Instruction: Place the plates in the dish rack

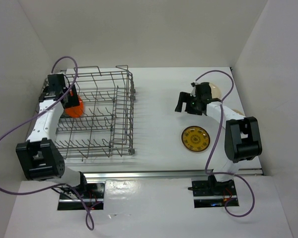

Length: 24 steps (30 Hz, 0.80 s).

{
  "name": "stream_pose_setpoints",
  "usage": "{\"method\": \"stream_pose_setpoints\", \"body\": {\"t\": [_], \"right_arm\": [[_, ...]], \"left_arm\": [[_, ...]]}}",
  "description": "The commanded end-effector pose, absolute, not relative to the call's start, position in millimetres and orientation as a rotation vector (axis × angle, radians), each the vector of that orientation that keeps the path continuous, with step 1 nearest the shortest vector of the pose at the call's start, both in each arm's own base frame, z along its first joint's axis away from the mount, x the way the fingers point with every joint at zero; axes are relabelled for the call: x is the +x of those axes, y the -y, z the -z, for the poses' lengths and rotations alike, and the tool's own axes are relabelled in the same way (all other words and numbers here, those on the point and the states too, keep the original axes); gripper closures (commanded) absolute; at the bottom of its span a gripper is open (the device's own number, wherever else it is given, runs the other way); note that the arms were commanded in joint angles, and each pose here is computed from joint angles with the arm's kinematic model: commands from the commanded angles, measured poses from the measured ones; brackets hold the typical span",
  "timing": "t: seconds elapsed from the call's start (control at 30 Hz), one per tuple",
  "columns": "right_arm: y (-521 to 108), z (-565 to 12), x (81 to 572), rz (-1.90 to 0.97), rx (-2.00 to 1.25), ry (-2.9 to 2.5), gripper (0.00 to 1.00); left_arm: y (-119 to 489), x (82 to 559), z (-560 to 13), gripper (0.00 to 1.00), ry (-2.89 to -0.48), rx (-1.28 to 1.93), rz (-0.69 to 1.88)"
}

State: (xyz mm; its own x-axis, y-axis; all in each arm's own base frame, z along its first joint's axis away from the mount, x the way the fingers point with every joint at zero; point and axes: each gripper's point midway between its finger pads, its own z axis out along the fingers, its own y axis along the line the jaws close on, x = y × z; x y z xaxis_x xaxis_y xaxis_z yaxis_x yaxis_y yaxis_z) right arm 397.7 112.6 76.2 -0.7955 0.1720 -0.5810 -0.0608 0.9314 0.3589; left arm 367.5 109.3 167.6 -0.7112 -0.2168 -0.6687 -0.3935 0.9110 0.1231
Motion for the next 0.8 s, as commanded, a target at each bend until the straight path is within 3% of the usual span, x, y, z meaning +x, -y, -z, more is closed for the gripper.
{"method": "stream_pose_setpoints", "body": {"t": [0.0, 0.13, 0.27, 0.53, 0.77], "right_arm": [[-80, -120, 418, -0.354, 0.163, -2.33, 0.0], [-45, -133, 413, -0.249, 0.271, -2.297, 0.0], [-19, -112, 380, -0.267, 0.424, -2.342, 0.0], [2, -86, 319, -0.223, 0.621, -2.394, 0.0], [-4, -71, 286, -0.307, 0.748, -2.397, 0.0]], "left_arm": [[-97, 380, -238, 0.1, -2.182, -0.378, -0.268], [-56, 387, -298, 0.05, -2.028, -0.233, -0.056], [5, 394, -336, 0.01, -1.925, -0.052, 0.217], [84, 405, -329, 0.01, -1.981, 0.155, 0.41], [100, 402, -322, 0.01, -1.97, 0.197, 0.473]]}}
